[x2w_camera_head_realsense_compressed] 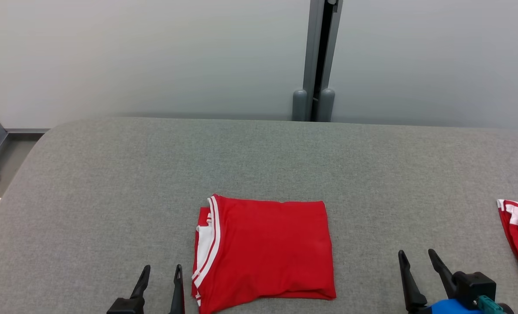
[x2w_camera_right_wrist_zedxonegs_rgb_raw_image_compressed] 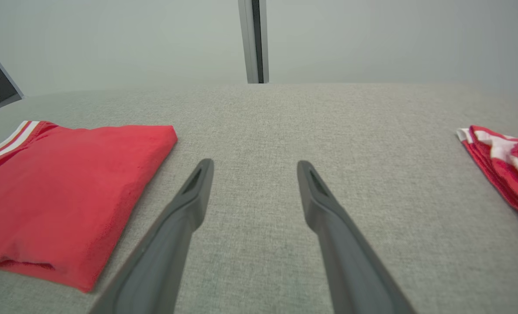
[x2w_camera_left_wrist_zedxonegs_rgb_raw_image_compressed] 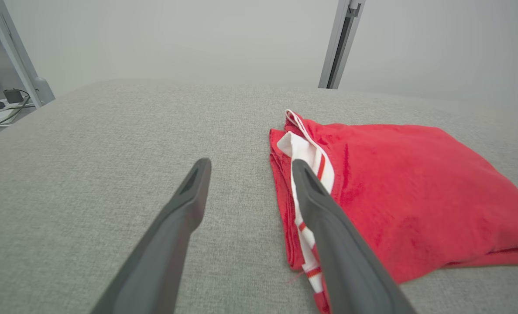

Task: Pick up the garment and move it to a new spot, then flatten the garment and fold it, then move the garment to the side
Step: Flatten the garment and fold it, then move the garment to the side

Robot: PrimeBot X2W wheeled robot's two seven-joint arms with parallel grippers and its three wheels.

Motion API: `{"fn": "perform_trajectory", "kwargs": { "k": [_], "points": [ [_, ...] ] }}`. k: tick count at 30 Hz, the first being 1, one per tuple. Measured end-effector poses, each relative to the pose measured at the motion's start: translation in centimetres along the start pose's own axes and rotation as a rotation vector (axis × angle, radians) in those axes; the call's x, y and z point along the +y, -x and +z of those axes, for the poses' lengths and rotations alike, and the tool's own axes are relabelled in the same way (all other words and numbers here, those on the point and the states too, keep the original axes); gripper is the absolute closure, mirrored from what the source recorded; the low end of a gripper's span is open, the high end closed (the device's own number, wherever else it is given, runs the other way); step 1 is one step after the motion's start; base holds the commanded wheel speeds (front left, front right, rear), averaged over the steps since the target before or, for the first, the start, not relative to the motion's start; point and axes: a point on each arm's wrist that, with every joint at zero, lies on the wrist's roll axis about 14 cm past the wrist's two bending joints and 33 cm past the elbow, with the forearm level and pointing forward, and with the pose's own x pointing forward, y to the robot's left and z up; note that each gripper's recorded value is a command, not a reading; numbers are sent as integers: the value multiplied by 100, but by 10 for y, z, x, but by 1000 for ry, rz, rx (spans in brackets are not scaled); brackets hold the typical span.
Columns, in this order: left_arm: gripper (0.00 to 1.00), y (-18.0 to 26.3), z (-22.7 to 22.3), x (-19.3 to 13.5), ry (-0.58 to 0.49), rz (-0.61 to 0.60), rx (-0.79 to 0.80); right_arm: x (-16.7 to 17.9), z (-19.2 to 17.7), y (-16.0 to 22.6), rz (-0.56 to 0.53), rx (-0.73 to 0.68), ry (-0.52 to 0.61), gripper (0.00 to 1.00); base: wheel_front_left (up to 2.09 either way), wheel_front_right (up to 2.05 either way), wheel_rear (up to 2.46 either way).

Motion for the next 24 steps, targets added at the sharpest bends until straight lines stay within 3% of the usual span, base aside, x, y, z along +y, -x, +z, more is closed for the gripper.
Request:
{"fn": "perform_trajectory", "kwargs": {
  "k": [11,24],
  "points": [
    [0,-2,0,-8,-5,-32,0,0,-6,5,0,17,-6,0,0,0,0],
    [0,14,-14,8,10,19,38,89,-21,-46,259,116,-29,0,0,0,0]
  ]
}}
